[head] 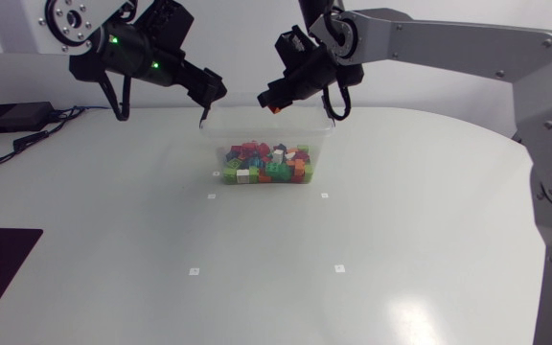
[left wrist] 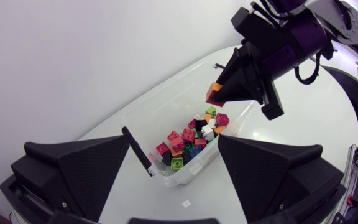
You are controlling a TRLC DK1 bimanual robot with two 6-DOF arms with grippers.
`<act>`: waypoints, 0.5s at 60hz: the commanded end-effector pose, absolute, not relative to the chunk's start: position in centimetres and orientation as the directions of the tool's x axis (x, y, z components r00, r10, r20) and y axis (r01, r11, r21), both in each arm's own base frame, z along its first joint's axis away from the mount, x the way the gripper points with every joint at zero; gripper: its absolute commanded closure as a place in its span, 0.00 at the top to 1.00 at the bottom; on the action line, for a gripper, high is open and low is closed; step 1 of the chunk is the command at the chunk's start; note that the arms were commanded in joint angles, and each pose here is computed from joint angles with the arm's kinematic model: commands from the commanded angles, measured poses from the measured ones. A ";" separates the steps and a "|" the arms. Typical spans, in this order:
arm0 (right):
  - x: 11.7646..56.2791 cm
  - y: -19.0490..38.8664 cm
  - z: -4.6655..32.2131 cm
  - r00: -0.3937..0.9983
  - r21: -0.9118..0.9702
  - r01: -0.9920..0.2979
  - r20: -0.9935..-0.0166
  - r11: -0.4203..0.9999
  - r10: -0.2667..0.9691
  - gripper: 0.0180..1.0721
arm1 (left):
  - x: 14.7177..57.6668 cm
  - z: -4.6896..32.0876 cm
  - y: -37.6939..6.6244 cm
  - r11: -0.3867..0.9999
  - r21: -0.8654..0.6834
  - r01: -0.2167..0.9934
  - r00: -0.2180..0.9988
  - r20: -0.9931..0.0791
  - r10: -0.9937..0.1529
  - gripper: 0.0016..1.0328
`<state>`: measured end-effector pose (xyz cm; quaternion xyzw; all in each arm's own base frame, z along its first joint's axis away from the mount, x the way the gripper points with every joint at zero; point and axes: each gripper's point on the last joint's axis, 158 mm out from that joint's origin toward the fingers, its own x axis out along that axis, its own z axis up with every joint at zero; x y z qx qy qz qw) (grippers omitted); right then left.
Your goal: Place the duplo bricks in the container
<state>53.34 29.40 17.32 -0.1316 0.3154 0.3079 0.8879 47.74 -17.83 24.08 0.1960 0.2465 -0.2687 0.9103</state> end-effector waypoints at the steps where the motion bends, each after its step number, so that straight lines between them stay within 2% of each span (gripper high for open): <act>1: 54.0 30.5 16.0 0.605 -0.027 -0.623 -0.651 0.782 0.459 0.16 | 46.8 25.0 -16.5 0.796 0.233 0.558 0.760 -0.528 -0.378 0.96; 4: 54.3 30.8 15.8 0.608 -0.032 -0.620 -0.652 0.784 0.454 0.18 | 46.5 25.3 -16.0 0.802 0.237 0.548 0.769 -0.521 -0.371 0.96; 7: 54.4 30.9 15.6 0.609 -0.039 -0.616 -0.656 0.787 0.445 0.31 | 46.1 25.2 -15.6 0.805 0.239 0.543 0.772 -0.520 -0.366 0.96; 12: 54.6 30.8 15.6 0.613 -0.043 -0.608 -0.659 0.792 0.435 0.66 | 45.5 25.5 -14.9 0.809 0.248 0.532 0.783 -0.507 -0.360 0.96; 13: 54.7 30.7 15.7 0.616 -0.044 -0.604 -0.658 0.795 0.432 0.81 | 45.3 25.4 -14.6 0.812 0.249 0.528 0.786 -0.504 -0.357 0.96; 16: 54.7 30.5 16.0 0.621 -0.047 -0.601 -0.656 0.798 0.429 0.95 | 45.3 25.8 -14.1 0.821 0.263 0.506 0.805 -0.487 -0.340 0.96; 30: 53.6 28.5 18.3 0.643 -0.052 -0.579 -0.643 0.813 0.417 0.96 | 43.9 27.1 -12.7 0.849 0.304 0.432 0.868 -0.397 -0.299 0.96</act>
